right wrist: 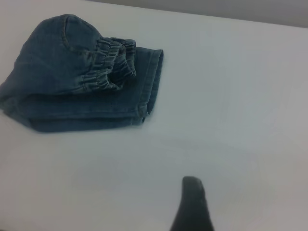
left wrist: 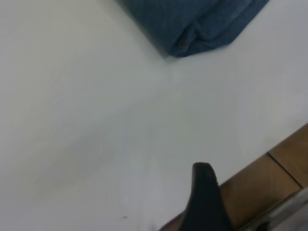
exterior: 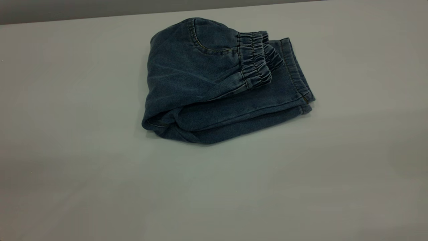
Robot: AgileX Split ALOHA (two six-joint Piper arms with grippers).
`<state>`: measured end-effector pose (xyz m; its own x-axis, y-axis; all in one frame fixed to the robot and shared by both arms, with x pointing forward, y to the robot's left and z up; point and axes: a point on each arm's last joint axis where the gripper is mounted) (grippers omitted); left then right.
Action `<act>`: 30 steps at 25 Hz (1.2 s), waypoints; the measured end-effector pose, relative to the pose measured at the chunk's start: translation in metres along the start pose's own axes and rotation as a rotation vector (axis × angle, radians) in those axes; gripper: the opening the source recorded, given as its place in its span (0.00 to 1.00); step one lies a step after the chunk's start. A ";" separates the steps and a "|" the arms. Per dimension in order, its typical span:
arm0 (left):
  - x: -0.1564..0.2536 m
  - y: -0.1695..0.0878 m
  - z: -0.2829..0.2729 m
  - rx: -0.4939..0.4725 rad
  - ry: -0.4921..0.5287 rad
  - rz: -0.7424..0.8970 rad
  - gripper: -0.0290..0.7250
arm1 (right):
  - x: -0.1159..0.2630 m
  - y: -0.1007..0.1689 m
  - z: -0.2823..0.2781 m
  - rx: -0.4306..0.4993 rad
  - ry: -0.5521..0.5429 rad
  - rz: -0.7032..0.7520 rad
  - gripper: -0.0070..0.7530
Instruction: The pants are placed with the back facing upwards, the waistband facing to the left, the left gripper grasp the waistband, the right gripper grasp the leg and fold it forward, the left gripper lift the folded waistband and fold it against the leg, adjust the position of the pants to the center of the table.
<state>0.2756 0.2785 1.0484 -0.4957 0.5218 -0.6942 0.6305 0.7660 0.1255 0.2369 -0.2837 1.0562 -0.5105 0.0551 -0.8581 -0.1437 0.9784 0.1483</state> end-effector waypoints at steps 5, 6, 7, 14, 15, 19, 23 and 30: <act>0.002 -0.001 0.001 0.009 0.013 -0.004 0.64 | 0.000 0.000 0.000 0.000 0.001 0.000 0.62; 0.002 -0.001 0.001 0.009 0.013 -0.004 0.64 | 0.000 0.000 0.000 0.000 0.001 0.000 0.62; 0.002 -0.001 0.001 0.009 0.013 -0.004 0.64 | 0.000 0.000 0.000 0.000 0.001 0.000 0.62; 0.002 -0.001 0.001 0.009 0.014 -0.004 0.64 | 0.000 0.000 0.000 0.000 0.000 -0.001 0.62; 0.002 -0.001 0.001 0.009 0.015 -0.004 0.64 | 0.000 0.000 0.000 0.000 0.000 -0.001 0.62; 0.002 -0.001 0.001 0.009 0.015 -0.004 0.64 | 0.000 0.000 0.000 0.000 0.000 -0.001 0.62; 0.002 -0.001 0.001 0.003 0.016 -0.010 0.64 | 0.000 0.000 0.000 0.000 0.000 0.000 0.62; 0.006 0.006 -0.003 -0.143 0.013 -0.153 0.64 | 0.000 0.000 0.000 -0.001 0.000 0.000 0.62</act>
<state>0.2745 0.2878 1.0472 -0.5872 0.3994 -0.7041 0.4563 0.8817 0.1196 0.2369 -0.2837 1.0562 -0.5106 0.0554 -0.8580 -0.1440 0.9783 0.1489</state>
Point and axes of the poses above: a point on each arm's last joint axis where the gripper is mounted, z pointing out along that axis toward the gripper, y along the wrist's bending axis when the last joint is at zero, x = y × z, and after that the axes turned 11 degrees about z, right-handed
